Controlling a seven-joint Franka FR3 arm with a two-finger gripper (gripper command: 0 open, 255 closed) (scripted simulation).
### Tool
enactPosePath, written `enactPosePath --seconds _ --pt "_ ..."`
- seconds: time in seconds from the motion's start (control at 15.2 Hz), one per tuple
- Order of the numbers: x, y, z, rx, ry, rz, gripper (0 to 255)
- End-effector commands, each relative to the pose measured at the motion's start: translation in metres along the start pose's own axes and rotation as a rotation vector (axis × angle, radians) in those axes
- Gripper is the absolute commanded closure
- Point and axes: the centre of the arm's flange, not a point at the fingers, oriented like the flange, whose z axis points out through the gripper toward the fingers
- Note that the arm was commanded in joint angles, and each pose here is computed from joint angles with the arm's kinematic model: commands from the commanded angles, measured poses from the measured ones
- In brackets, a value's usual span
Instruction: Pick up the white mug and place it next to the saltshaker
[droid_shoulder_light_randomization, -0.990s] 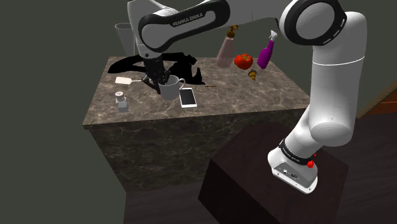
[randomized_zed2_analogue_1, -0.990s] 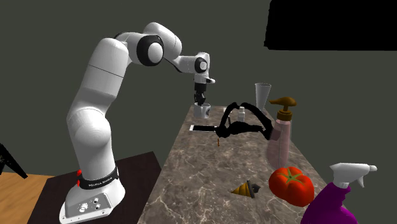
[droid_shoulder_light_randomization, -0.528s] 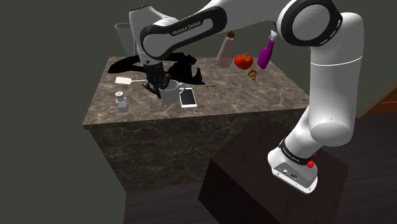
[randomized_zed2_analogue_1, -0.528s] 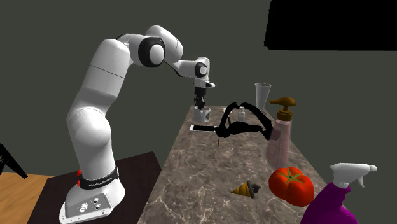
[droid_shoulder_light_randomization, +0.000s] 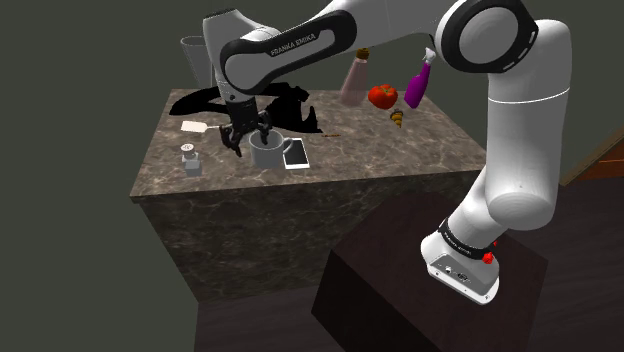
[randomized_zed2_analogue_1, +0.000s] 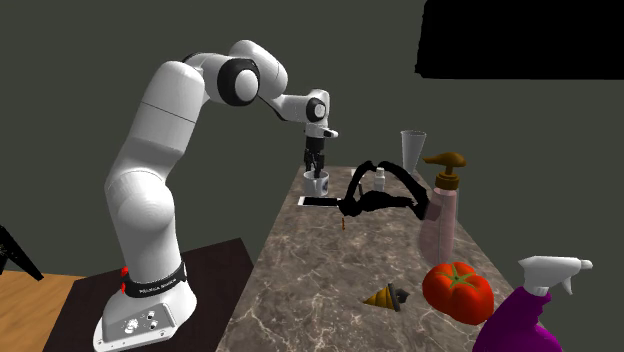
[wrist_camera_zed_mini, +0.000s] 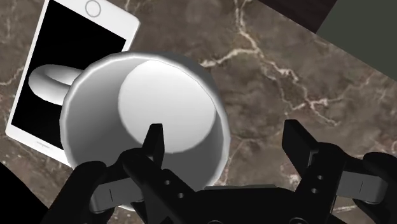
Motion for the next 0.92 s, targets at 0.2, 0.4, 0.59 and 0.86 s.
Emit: enactPosePath --seconds 0.2,0.4,0.59,0.86 --pt "0.0 0.0 -0.026 0.0 0.0 0.0 0" --pt "0.0 0.0 -0.05 0.0 0.0 0.0 0" --pt "0.0 0.0 -0.05 0.0 0.0 0.0 0" --pt "0.0 0.0 -0.05 0.0 0.0 0.0 0"
